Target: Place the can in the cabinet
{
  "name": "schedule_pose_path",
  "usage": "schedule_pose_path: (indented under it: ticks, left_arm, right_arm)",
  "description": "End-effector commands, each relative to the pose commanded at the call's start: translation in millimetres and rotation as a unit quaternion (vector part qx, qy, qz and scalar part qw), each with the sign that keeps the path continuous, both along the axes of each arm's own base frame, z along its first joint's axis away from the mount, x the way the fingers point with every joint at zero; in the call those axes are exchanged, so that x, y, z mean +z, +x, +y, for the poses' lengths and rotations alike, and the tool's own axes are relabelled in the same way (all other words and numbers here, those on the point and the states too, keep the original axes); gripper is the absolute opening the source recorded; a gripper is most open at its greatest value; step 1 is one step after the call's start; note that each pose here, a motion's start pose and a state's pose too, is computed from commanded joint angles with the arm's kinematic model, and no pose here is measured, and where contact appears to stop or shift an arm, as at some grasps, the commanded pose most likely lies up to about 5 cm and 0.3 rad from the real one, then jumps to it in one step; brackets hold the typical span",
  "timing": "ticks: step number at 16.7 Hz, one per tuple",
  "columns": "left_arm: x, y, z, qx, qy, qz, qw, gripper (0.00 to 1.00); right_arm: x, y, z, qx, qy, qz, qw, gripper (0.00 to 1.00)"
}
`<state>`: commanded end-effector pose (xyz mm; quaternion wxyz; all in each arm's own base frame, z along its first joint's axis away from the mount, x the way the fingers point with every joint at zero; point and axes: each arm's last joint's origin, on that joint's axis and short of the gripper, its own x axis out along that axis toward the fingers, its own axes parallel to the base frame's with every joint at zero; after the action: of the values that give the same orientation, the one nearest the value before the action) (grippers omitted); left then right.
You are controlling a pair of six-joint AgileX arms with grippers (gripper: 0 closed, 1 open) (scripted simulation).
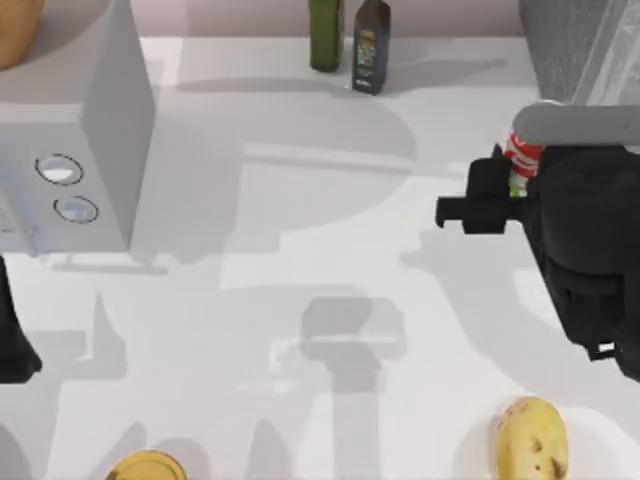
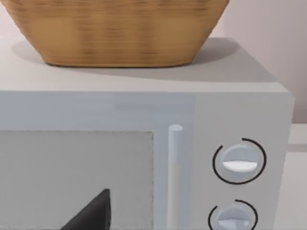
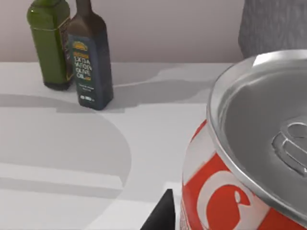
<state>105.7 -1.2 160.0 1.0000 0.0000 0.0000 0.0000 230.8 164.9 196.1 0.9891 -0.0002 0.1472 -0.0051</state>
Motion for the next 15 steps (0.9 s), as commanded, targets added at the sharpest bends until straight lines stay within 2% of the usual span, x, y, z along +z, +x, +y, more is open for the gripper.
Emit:
schedule_pose_path:
  ticks: [7,11,15]
  left_arm:
    - [0,0,0,0.000,0.000,0.000,1.000,1.00]
    - [0,0,0,0.000,0.000,0.000,1.000,1.00]
    - [0,0,0,0.000,0.000,0.000,1.000,1.00]
  right_arm:
    - [-1,-2,-6,0.000,-0.003,0.004,1.000,0.00]
    - [3,-12,-38,-0.007,-0.005,0.009,1.000,0.00]
    - [11,-35,-82,-0.013,0.011,-0.005,1.000,0.00]
